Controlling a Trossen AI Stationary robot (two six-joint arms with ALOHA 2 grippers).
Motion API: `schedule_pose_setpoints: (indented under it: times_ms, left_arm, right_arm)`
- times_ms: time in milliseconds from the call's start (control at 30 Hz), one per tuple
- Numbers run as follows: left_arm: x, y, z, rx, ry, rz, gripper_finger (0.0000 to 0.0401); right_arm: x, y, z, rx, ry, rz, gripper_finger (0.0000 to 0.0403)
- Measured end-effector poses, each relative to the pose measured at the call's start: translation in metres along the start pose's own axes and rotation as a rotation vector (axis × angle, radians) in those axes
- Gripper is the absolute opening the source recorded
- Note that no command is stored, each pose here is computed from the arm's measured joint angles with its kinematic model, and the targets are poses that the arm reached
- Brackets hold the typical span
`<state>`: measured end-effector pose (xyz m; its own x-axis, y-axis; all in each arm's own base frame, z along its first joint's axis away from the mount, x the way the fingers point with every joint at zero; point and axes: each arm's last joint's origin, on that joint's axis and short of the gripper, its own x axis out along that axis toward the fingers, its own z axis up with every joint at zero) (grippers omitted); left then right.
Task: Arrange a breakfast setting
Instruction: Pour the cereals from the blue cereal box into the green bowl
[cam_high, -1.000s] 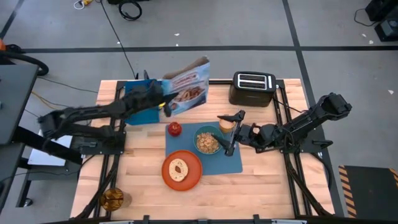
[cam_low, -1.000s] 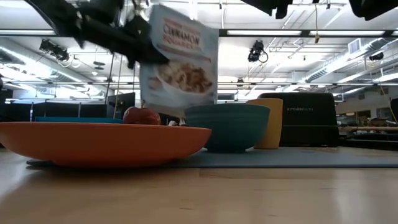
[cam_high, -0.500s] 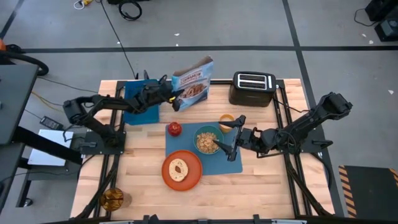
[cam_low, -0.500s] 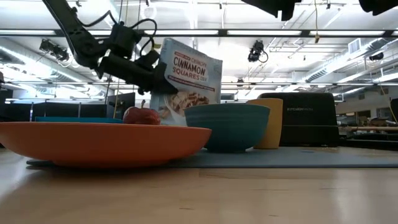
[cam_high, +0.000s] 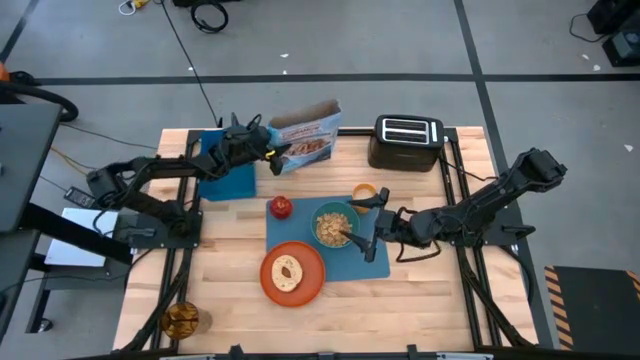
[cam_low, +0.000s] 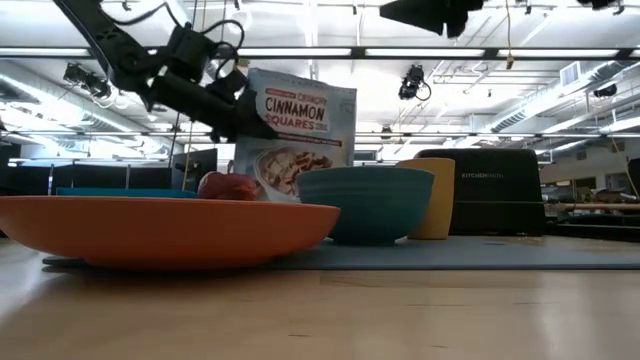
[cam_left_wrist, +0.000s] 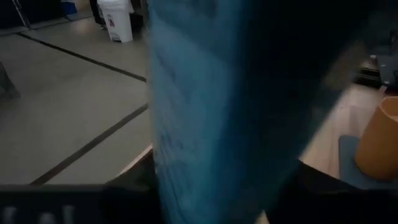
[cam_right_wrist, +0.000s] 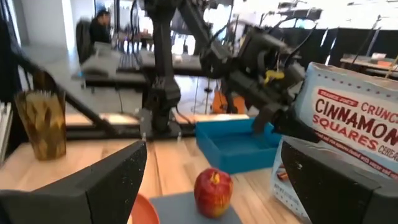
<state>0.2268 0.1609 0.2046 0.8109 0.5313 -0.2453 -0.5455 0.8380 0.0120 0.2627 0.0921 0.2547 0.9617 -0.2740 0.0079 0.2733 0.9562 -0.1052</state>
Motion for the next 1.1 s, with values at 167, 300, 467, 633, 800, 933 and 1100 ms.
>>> schedule_pose_setpoints:
  times_ms: [167,300,467,633,800,933,1100]
  left_arm:
    - [-0.014,-0.001,0.008,0.02,0.02,-0.003,0.0252]
    - [-0.029,-0.001,0.019,0.022,0.02,-0.002,0.0272]
    - [-0.046,-0.001,0.032,0.025,-0.004,0.01,0.0274]
    - [-0.056,-0.002,0.041,0.018,-0.053,0.012,0.0275]
    - [-0.06,-0.002,0.045,0.0,-0.084,0.011,0.0275]
    - [-0.061,-0.002,0.047,0.0,-0.106,0.012,0.0275]
    - [-0.061,-0.001,0.053,-0.028,-0.164,0.011,0.0275]
  right_arm:
    - [0.01,0.002,0.017,-0.038,0.108,0.013,0.038]
    - [0.015,0.002,0.029,-0.017,0.157,0.039,0.038]
    - [0.016,0.003,0.033,-0.012,0.16,0.038,0.038]
    - [0.018,-0.002,0.033,-0.005,0.166,0.023,0.038]
    - [0.023,-0.008,0.032,-0.002,0.171,0.02,0.038]
    - [0.026,-0.012,0.031,0.0,0.176,0.034,0.038]
    - [0.029,-0.016,0.03,-0.004,0.182,0.037,0.038]
